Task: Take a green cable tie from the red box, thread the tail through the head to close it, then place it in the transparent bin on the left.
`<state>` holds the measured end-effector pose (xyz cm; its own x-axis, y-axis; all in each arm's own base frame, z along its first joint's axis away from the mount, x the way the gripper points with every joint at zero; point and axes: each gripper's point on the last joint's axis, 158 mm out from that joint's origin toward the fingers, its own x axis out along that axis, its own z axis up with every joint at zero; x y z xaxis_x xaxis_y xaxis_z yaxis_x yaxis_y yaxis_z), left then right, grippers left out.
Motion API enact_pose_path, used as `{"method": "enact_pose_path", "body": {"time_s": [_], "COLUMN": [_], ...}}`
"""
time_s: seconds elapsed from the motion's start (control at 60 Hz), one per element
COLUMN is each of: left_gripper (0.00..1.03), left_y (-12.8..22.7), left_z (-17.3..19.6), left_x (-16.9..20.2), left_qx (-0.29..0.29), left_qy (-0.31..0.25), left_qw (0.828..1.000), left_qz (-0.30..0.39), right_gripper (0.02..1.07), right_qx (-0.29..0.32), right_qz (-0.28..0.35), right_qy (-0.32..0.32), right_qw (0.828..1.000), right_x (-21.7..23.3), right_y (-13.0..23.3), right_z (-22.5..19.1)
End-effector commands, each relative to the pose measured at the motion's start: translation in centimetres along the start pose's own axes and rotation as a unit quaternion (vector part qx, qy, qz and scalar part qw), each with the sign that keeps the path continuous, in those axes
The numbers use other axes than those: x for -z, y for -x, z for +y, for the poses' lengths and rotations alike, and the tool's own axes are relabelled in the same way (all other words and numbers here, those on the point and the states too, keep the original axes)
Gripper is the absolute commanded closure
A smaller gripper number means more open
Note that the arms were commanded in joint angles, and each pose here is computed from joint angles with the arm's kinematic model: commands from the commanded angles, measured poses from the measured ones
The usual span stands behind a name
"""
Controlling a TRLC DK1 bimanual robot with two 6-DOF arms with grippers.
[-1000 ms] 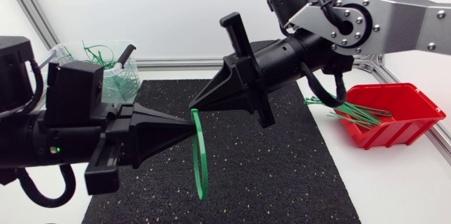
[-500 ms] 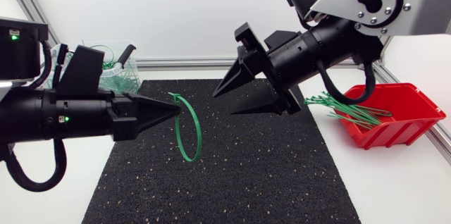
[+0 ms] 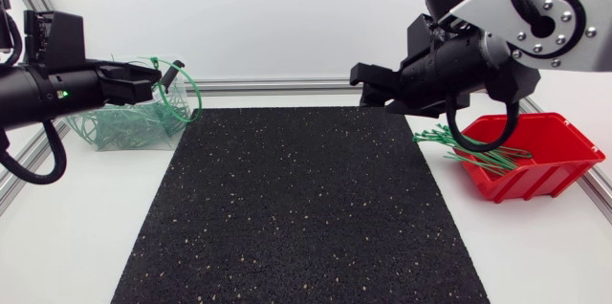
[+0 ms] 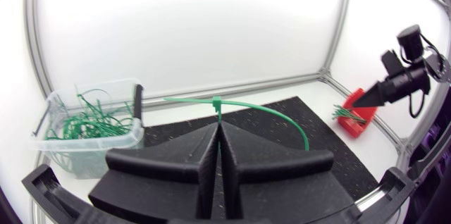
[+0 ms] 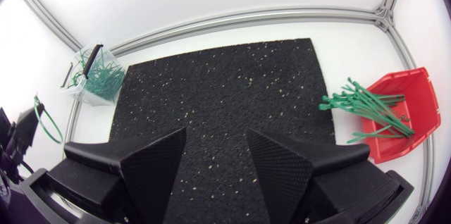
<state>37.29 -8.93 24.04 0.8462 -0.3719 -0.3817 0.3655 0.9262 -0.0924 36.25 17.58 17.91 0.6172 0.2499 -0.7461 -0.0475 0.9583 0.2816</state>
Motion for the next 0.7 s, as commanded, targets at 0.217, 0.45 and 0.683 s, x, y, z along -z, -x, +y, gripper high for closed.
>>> {"method": "enact_pose_path", "body": {"time_s": [0.217, 0.45, 0.683], "left_gripper": [1.00, 1.00, 1.00], "left_y": [0.1, -1.1, -4.3], "left_z": [12.7, 20.8, 29.0], "left_x": [-8.5, -11.9, -10.4], "left_qx": [-0.163, -0.248, -0.291], "left_qy": [-0.053, -0.076, -0.060], "left_qw": [0.977, 0.955, 0.951], "left_qz": [-0.125, -0.145, -0.085], "right_gripper": [0.41, 0.41, 0.41], "right_qx": [0.075, 0.093, 0.099], "right_qz": [-0.102, -0.133, -0.138], "right_qy": [0.059, 0.066, 0.070], "right_qw": [0.990, 0.985, 0.983], "right_x": [-2.6, -3.1, -2.5], "right_y": [1.8, 3.5, 4.9], "right_z": [-4.9, -6.7, -7.6]}}
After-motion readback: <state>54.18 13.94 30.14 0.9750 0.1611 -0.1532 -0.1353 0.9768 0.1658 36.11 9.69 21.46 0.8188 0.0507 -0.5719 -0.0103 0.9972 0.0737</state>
